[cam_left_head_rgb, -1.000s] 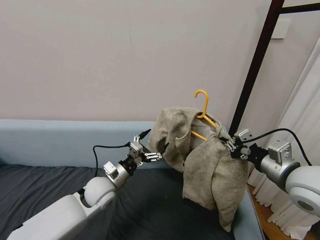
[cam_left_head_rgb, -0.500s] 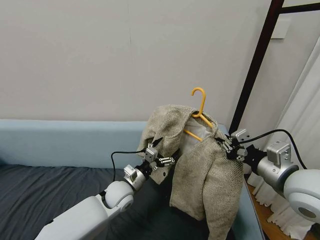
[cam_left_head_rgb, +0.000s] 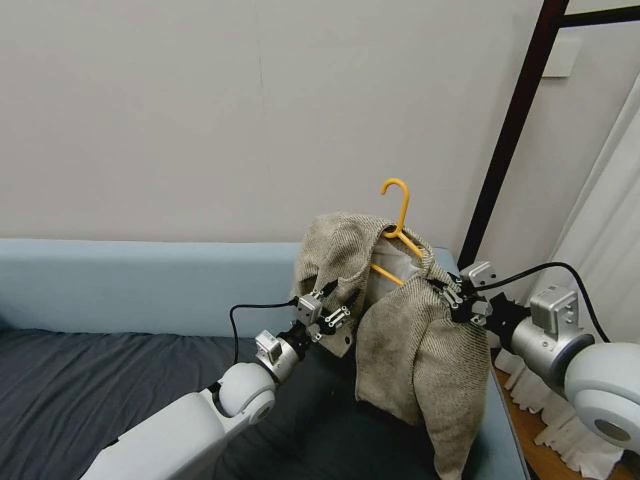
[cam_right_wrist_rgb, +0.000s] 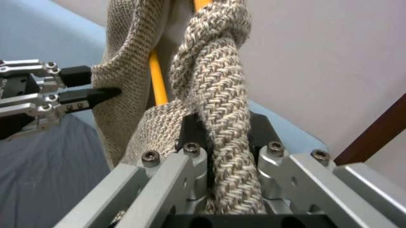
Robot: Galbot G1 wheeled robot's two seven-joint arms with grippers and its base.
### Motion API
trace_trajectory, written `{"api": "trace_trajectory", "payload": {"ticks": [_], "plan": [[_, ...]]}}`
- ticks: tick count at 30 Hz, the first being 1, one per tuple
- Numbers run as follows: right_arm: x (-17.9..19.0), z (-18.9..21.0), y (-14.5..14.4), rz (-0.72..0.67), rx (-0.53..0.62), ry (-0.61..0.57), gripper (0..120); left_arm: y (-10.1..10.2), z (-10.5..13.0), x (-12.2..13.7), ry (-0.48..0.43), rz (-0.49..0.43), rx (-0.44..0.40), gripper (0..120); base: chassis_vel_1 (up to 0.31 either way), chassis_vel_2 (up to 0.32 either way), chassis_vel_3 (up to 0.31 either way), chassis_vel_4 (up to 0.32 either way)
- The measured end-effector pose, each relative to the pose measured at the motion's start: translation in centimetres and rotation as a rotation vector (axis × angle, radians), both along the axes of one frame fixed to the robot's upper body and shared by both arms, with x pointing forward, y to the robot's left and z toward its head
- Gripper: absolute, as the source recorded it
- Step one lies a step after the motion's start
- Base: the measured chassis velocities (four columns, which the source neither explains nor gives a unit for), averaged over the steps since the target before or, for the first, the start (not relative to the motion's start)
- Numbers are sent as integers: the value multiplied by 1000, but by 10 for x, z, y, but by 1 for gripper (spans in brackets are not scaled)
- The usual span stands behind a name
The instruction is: Pick up the clothes from the sofa and hang them on the clothes hanger.
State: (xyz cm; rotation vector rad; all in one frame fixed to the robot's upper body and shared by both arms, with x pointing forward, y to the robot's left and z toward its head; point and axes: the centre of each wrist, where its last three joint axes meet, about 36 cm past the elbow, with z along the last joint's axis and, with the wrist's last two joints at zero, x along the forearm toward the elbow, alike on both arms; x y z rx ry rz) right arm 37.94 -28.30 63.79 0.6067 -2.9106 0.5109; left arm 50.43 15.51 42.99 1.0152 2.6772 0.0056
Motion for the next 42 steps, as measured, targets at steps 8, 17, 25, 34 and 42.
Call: {"api": "trace_trajectory", "payload": {"ticks": [8, 17, 25, 34, 42], "plan": [[0, 0, 0, -13, -8, 7, 8, -6, 4, -5, -6, -25, -11, 4, 0, 0, 0, 0], [4, -1, -4, -46, -23, 13, 8, -19, 18, -36, -54, -119, -13, 4, 0, 0, 0, 0], [8, -3, -6, -65, -25, 18, 8, -2, 11, -44, -53, -100, 42, 4, 0, 0, 0, 0], [9, -3, -6, -69, -11, 15, 8, 11, 15, -73, -26, 112, 104, 32, 0, 0, 0, 0], [8, -4, -4, -75, 8, 10, 8, 32, 24, -101, 61, 245, 28, 63, 0, 0, 0, 0]]}}
